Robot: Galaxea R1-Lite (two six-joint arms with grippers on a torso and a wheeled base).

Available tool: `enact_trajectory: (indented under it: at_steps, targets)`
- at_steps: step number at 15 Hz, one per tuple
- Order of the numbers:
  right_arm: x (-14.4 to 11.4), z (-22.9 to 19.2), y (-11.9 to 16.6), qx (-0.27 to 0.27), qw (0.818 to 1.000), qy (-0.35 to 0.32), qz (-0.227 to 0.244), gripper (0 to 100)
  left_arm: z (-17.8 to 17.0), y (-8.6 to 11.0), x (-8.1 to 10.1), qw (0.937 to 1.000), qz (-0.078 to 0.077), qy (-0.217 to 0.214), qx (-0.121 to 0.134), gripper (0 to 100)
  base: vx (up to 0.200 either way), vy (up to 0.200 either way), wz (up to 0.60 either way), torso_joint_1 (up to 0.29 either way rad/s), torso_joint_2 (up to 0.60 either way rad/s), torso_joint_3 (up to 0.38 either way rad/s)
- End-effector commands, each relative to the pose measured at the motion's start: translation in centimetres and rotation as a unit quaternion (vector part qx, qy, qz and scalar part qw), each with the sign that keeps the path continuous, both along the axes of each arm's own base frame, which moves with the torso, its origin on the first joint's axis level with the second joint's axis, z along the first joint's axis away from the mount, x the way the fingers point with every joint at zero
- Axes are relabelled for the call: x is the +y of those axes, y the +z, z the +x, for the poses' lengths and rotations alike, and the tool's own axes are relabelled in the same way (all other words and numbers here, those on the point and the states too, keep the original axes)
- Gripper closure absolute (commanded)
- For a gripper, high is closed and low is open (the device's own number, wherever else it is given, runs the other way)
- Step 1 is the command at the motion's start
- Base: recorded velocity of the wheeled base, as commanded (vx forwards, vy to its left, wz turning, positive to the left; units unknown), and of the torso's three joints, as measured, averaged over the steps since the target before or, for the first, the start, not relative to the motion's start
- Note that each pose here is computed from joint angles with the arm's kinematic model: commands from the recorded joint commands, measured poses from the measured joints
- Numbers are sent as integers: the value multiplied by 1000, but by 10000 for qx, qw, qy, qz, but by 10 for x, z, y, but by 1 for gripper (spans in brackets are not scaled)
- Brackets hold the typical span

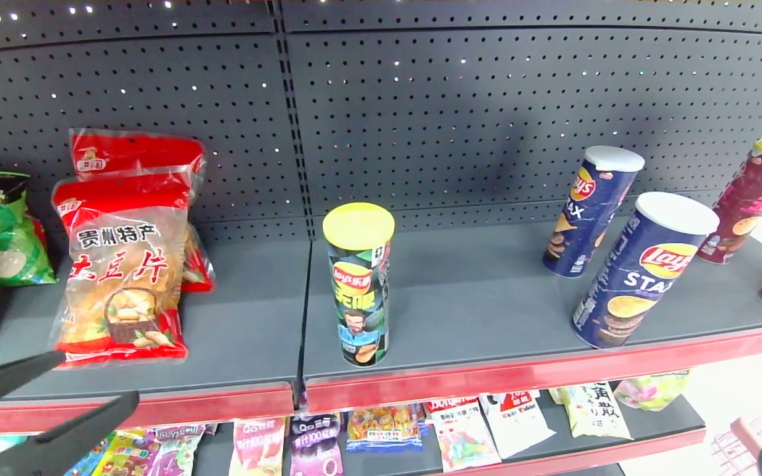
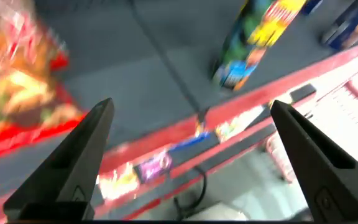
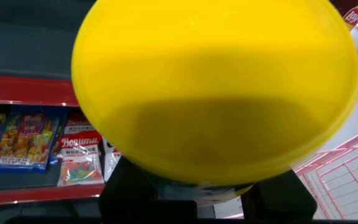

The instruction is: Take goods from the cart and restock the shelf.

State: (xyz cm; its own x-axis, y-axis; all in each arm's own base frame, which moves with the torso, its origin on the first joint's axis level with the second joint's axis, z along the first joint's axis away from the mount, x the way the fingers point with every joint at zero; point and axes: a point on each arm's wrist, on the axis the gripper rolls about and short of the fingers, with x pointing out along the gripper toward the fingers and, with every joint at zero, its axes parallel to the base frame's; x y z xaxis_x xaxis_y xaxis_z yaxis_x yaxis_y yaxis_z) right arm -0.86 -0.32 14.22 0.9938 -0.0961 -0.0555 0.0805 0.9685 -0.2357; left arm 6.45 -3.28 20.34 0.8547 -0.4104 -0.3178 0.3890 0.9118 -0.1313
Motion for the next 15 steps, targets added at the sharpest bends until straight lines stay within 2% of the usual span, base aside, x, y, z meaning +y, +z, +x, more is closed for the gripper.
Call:
enact_trajectory:
  at_steps: [1,2,3,7,13,15]
  targets:
    - [0,-1,13,157,9999,66,1,100,-18,-14,11,9998,123,120,-125,0,0,0,0,0,0,0]
    - [0,-4,15,348,9993,149,16,100,-18,-22,13,9986,261,464,-25,0,0,0,0,0,0,0]
    - [0,-7,13,424,9989,209,28,100,-20,-29,16,9977,303,611,10,0,0,0,0,0,0,0]
    - [0,-9,11,440,9988,210,13,100,-38,-54,24,9977,271,620,-51,0,0,0,0,0,0,0]
    - [0,-9,13,394,9991,180,11,100,-37,-57,24,9974,346,637,9,0,0,0,0,0,0,0]
    - [0,-9,12,402,9990,172,10,100,-37,-57,24,9972,424,608,-13,0,0,0,0,0,0,0]
